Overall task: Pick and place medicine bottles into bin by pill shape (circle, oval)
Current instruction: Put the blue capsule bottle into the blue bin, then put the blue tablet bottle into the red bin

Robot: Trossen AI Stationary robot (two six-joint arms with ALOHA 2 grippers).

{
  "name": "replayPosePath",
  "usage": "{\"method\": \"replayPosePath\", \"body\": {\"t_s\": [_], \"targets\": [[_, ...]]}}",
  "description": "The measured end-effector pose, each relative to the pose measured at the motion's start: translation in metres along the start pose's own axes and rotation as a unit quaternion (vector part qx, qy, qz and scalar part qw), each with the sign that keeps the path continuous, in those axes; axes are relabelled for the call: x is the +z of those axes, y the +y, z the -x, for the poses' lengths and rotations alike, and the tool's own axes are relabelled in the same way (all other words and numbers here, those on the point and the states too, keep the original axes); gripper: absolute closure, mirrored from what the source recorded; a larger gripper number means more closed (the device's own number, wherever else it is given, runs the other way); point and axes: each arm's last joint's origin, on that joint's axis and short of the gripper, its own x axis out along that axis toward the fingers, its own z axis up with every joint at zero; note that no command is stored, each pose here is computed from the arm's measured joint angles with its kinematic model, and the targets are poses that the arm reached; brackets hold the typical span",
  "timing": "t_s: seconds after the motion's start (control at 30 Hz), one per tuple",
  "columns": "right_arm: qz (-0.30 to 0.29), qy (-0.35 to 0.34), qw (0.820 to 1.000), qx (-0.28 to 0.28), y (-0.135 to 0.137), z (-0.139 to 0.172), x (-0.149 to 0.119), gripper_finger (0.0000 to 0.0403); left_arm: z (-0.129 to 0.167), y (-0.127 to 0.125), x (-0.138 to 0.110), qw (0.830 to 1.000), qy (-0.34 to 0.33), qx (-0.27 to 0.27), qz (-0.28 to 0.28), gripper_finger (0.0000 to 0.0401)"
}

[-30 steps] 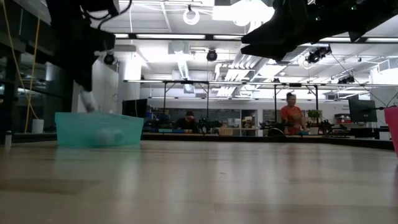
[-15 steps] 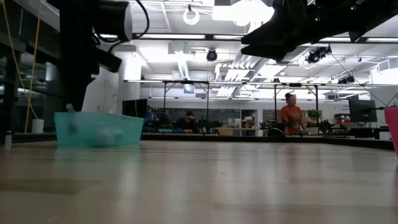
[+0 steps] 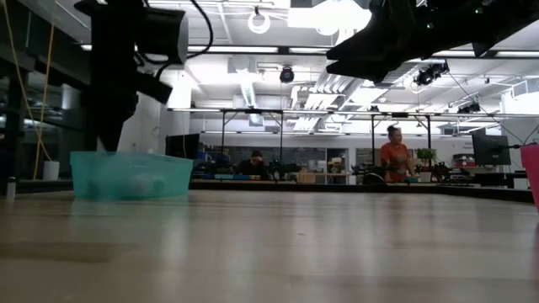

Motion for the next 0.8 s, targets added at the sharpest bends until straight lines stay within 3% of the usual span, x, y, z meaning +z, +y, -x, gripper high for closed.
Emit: {"method": "replayPosePath", "body": {"t_s": [0.27,0.43,0.6,0.8], "targets": [[0.000,0.000,1.000,0.000,0.000,0.000,0.000,0.0143,0.053,0.008,0.015,0.994,-0.099,-0.042,0.011,0.0203],[0.000,0.001,1.000,0.000,0.000,0.000,0.000,0.0143,0.090,0.006,0.008,0.972,-0.214,-0.094,0.013,0.0202],[0.001,0.003,1.000,0.000,0.000,0.000,-0.001,0.0143,0.123,-0.008,-0.005,0.924,-0.371,-0.093,0.010,0.0202],[0.000,0.001,1.000,0.003,0.000,0.000,0.000,0.0143,0.123,-0.041,-0.012,0.830,-0.550,-0.093,0.004,0.0202]]}}
